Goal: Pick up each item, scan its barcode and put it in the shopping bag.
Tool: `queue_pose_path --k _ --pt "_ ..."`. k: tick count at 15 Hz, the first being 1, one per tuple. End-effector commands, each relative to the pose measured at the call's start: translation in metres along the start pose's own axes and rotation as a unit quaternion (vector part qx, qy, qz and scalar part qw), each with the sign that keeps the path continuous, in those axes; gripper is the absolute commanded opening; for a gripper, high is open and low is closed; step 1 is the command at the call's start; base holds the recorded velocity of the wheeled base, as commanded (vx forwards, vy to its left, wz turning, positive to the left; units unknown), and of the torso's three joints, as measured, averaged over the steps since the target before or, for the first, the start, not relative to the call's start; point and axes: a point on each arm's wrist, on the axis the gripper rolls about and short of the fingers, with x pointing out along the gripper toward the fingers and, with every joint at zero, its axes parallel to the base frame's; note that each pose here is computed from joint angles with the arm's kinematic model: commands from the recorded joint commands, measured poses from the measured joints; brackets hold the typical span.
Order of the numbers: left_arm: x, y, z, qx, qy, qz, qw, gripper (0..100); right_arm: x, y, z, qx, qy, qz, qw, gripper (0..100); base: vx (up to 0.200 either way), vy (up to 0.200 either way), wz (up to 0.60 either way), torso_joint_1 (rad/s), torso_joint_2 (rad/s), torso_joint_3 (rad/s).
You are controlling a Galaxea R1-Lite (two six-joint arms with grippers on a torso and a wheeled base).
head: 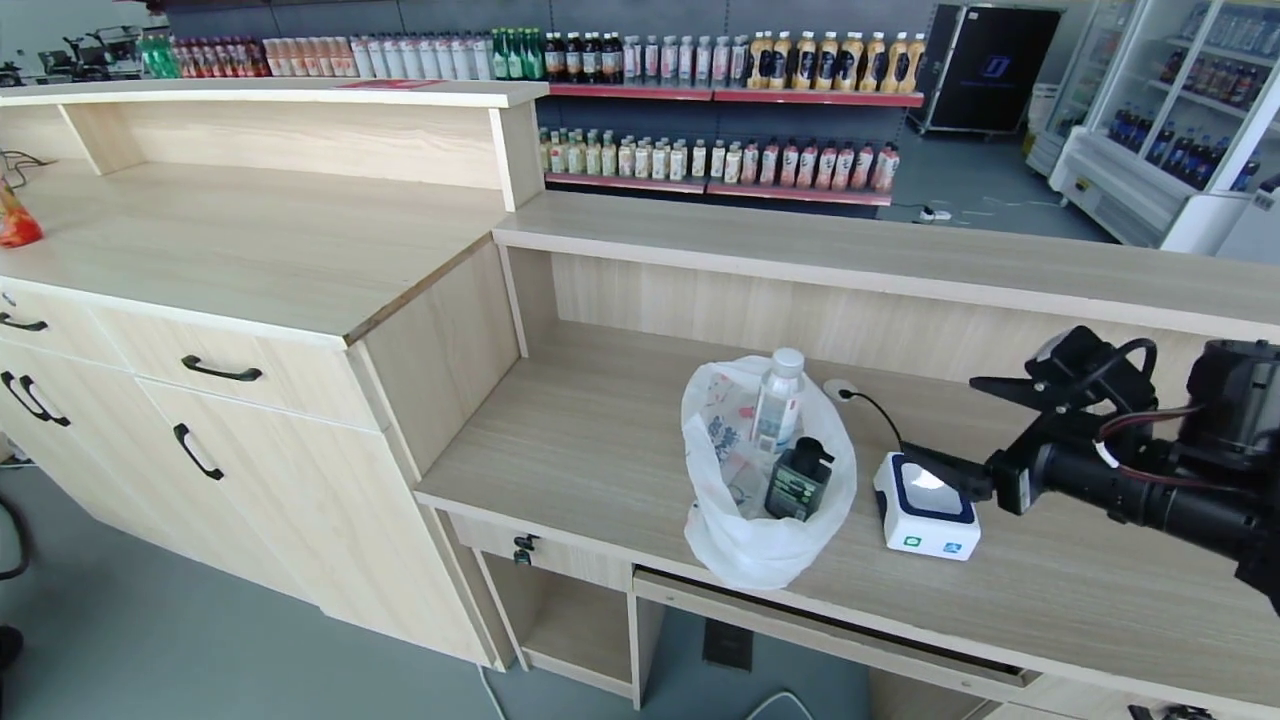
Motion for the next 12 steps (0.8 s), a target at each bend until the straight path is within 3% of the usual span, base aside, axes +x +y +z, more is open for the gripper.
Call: queue_pose_path --k 1,3,6,7,10,12 --pt "0.0 0.0 0.0 0.0 0.0 0.0 1.0 100 -0.047 -0.007 0.04 -0.004 -0.046 -0.088 0.995 100 0.0 0.0 -0.6 -0.007 0.0 0.007" --pt "0.0 0.0 0.0 0.0 0.0 0.0 1.0 100 -0.074 -0.003 0.052 0.037 -0.041 -0.135 0.989 100 0.0 0.0 -0.6 0.01 0.0 0.002" --pt "0.0 0.0 0.0 0.0 0.0 0.0 1.0 100 -0.105 0.013 0.047 0.139 -0.048 -0.162 0.976 100 0.0 0.0 0.0 0.0 0.0 0.0" --pt "0.0 0.0 0.0 0.0 0.0 0.0 1.0 100 -0.116 0.019 0.042 0.143 -0.039 -0.189 0.971 100 0.0 0.0 0.0 0.0 0.0 0.0" --pt "0.0 0.0 0.0 0.0 0.0 0.0 1.0 100 -0.149 0.05 0.013 0.159 -0.01 -0.229 0.96 100 0.0 0.0 0.0 0.0 0.0 0.0" --pt "0.0 0.0 0.0 0.0 0.0 0.0 1.0 100 -0.183 0.084 -0.02 0.18 -0.004 -0.236 0.955 100 0.0 0.0 0.0 0.0 0.0 0.0"
